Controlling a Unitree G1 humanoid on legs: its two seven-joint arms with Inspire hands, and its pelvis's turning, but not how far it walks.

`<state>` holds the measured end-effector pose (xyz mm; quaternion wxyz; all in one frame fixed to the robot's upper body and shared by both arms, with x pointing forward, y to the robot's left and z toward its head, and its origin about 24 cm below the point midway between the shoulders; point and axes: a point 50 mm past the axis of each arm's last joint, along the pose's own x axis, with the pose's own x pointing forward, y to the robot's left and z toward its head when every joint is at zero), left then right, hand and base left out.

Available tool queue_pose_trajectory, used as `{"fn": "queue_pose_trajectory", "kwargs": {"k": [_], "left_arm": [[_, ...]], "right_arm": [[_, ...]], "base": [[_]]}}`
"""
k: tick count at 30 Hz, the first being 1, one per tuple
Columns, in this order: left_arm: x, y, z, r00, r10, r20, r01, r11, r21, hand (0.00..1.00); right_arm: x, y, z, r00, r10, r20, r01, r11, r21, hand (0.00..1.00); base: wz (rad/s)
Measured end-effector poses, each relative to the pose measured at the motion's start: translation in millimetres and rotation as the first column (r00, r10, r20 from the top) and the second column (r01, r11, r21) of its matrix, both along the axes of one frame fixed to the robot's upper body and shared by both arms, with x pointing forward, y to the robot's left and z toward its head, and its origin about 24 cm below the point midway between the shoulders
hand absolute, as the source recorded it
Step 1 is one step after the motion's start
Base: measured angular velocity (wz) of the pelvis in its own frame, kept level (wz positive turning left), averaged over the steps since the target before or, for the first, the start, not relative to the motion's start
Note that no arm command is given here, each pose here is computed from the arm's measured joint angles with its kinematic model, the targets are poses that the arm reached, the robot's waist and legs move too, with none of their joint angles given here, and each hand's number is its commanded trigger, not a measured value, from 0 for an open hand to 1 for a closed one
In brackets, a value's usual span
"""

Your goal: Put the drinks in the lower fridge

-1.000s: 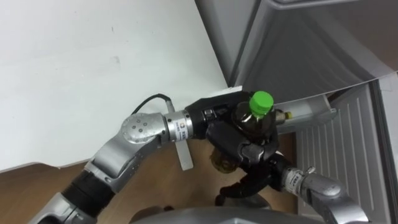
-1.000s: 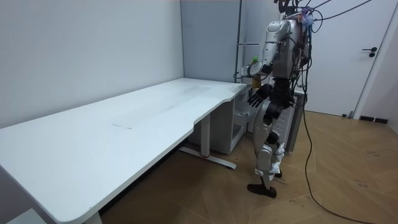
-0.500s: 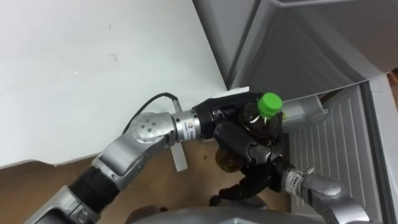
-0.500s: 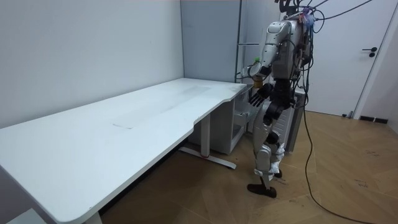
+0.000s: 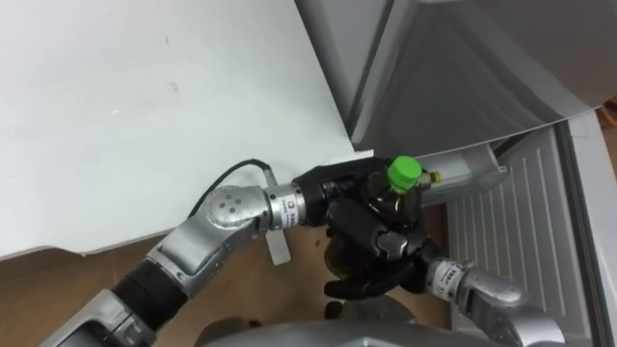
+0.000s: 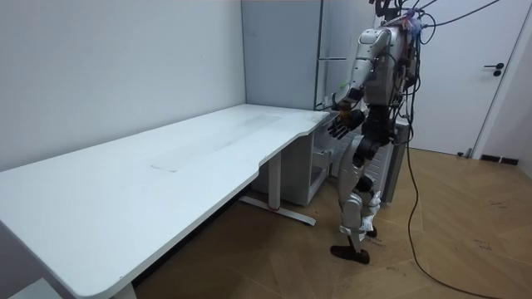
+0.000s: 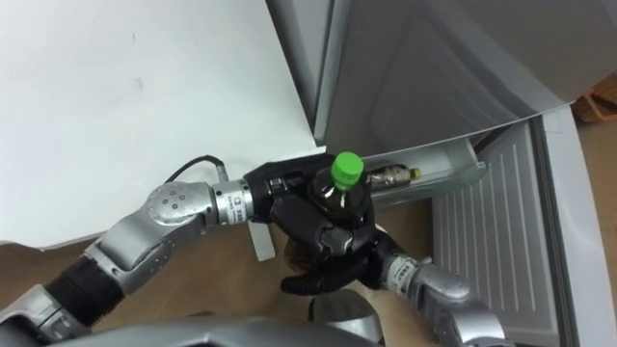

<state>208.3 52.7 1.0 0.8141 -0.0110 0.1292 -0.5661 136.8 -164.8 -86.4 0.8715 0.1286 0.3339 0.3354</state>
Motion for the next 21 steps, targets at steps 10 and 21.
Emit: {"fn": "queue_pose_trajectory", "kwargs": {"k": [10,21], "left_arm": [[1.0,1.1,-1.2,1.000,0.022,0.003,-0.022,1.000,0.007,1.00],[3.4,3.2,-7.4,0.997,0.064,-0.037,-0.064,0.998,-0.011,1.00]], "right_arm": [[-3.9,8.1,0.8,0.996,-0.073,-0.052,0.081,0.985,0.155,1.00],[-4.7,5.5,0.4,0.996,-0.068,-0.059,0.076,0.986,0.151,1.00]], "base": [[-0.01],[-0.05]]}}
